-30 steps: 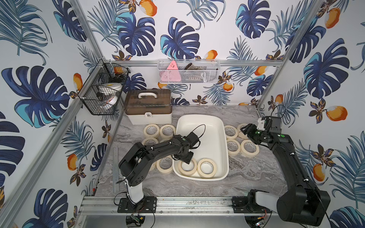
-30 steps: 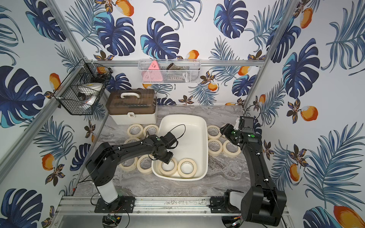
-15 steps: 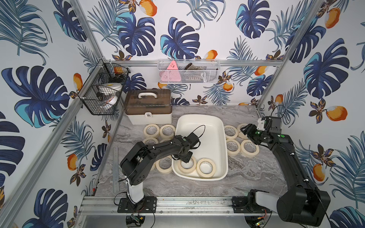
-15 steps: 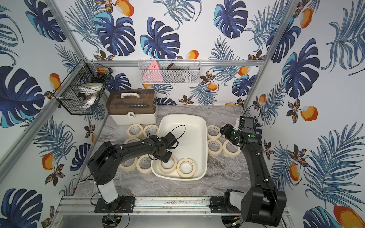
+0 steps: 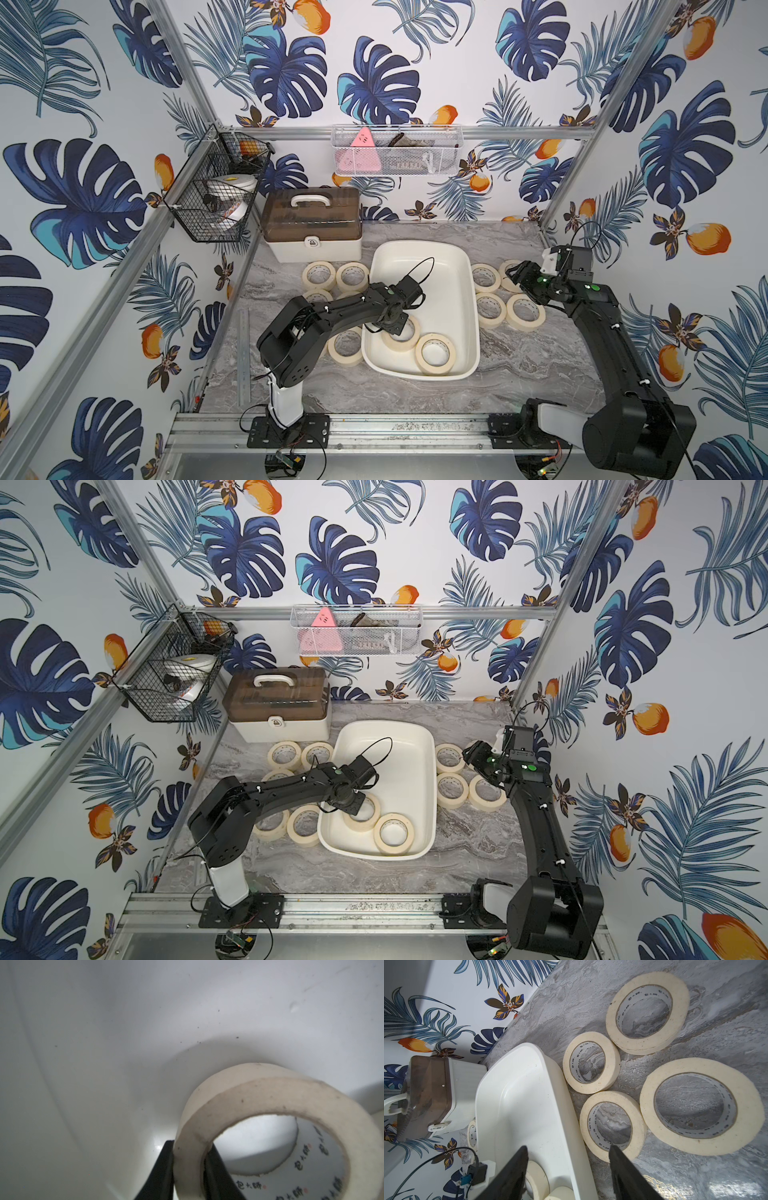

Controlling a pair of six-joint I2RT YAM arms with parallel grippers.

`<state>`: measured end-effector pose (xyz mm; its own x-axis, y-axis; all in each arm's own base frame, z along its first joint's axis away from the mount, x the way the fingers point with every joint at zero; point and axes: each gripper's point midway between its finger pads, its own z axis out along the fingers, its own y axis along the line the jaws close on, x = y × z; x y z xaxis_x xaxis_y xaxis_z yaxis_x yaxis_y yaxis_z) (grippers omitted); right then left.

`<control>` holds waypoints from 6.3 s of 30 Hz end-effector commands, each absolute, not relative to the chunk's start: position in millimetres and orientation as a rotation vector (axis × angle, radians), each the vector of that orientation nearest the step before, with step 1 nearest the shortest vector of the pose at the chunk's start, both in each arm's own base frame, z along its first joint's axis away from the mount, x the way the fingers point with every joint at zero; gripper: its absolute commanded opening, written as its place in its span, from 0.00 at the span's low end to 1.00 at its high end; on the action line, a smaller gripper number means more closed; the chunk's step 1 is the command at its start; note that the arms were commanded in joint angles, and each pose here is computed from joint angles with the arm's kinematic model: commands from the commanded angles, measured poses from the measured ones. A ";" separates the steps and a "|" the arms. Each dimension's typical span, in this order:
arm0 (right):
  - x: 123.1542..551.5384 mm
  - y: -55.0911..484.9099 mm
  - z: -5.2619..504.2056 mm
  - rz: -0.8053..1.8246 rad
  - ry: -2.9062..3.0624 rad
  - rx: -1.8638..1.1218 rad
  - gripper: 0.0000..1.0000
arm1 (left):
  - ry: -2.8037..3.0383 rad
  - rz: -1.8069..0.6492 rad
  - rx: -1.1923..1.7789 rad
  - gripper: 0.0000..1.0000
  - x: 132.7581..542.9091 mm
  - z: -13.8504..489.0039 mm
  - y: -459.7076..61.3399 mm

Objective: Take out the art tape in the storage box
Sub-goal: Pick up the art tape from the storage box, then place the art tape at the center of the board.

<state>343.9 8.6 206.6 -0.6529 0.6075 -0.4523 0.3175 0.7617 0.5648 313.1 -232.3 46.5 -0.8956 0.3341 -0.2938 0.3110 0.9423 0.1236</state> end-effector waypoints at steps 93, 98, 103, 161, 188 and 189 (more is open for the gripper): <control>328.0 110.9 195.9 0.174 2.468 0.073 0.00 | 2.348 -0.579 0.253 0.74 330.2 284.3 -343.1; 322.8 77.3 206.7 0.029 2.423 0.226 0.00 | 2.307 -0.491 0.213 0.84 328.9 292.6 -313.1; 313.9 39.1 217.5 -0.050 2.386 0.387 0.00 | 2.308 -0.451 0.136 0.88 330.8 287.1 -280.3; 203.7 -5.3 41.5 -0.227 2.588 1.032 0.02 | 2.458 -0.309 -0.133 0.99 347.4 234.1 -150.6; 224.2 29.0 106.7 0.091 2.591 0.819 0.50 | 2.520 -0.478 -0.055 0.99 341.6 218.3 -178.2; 227.5 31.1 114.0 0.101 2.594 0.794 0.50 | 2.524 -0.513 -0.024 0.98 340.3 216.7 -185.0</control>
